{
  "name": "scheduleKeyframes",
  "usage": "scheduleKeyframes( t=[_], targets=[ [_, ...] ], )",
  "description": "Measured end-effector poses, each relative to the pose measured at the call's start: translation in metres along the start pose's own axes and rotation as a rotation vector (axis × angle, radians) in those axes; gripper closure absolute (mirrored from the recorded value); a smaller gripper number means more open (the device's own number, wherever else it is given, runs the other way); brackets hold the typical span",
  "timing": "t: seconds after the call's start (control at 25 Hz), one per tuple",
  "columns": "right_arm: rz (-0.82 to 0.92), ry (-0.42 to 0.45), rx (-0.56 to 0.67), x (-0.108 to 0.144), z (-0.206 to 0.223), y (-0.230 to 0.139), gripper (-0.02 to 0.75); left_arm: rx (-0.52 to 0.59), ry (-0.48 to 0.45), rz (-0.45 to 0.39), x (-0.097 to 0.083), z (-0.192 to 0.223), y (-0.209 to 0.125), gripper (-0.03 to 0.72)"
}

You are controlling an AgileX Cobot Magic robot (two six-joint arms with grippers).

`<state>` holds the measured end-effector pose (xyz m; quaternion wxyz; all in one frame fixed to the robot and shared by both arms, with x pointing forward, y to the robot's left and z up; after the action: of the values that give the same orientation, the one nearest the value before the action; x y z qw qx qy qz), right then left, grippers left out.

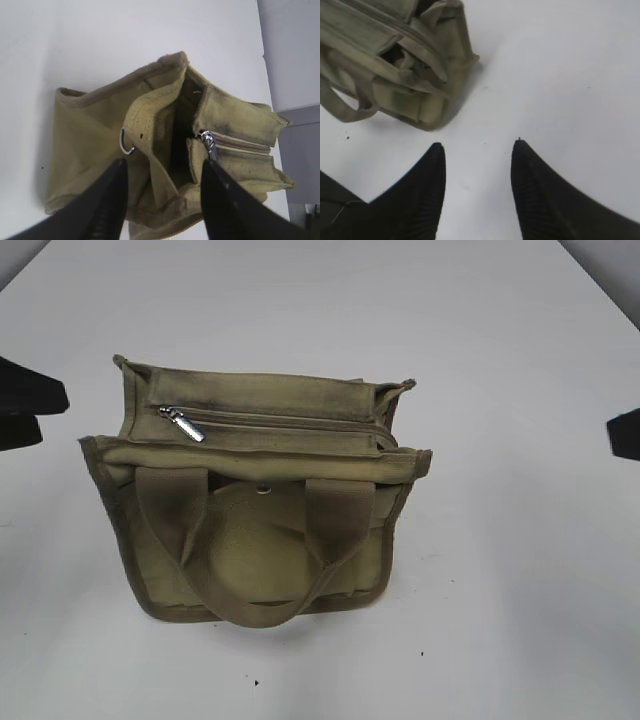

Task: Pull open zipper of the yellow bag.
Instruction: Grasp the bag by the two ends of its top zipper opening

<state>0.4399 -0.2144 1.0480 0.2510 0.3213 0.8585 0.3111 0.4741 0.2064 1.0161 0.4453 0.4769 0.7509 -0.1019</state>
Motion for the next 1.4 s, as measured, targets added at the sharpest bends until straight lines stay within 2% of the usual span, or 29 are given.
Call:
scheduleKeyframes(
  t=[0.12,0.32,0.56,0.76,1.08,1.4],
  targets=[
    [-0.070,0.089,0.009,0.009,0.015,0.014,0.395,0.067,0.017,-0.019,0.000,0.014,0.007,0.312],
    [-0.193,0.189,0.004,0.023,0.032,0.042,0.395,0.146,0.026,-0.028,-0.004,0.035,0.022,0.311],
    [-0.273,0.281,-0.011,0.042,0.047,0.077,0.395,0.229,-0.008,-0.006,-0.022,0.047,0.038,0.311],
    [-0.293,0.316,0.012,0.049,0.065,0.083,0.395,0.277,-0.052,0.036,-0.042,0.040,0.041,0.311],
    [-0.284,0.315,0.022,0.048,0.077,0.083,0.395,0.387,-0.017,0.006,-0.031,0.066,0.029,0.311],
    [-0.306,0.298,0.000,0.047,0.078,0.086,0.395,0.389,-0.016,0.040,-0.041,0.089,0.025,0.328]
  ],
)
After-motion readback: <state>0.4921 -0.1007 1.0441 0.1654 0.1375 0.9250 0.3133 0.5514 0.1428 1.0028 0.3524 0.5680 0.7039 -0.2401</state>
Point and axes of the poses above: a point on each arm's last joint axis where the gripper is mounted, z pointing out along that axis toward the gripper, x along the wrist's bending axis when the last joint is at zero, y = z × x, the point moved 6 cm from there along z, pointing out along that axis toward the gripper, and after that the axes turned 15 degrees about -z, right-handed, at the moved point
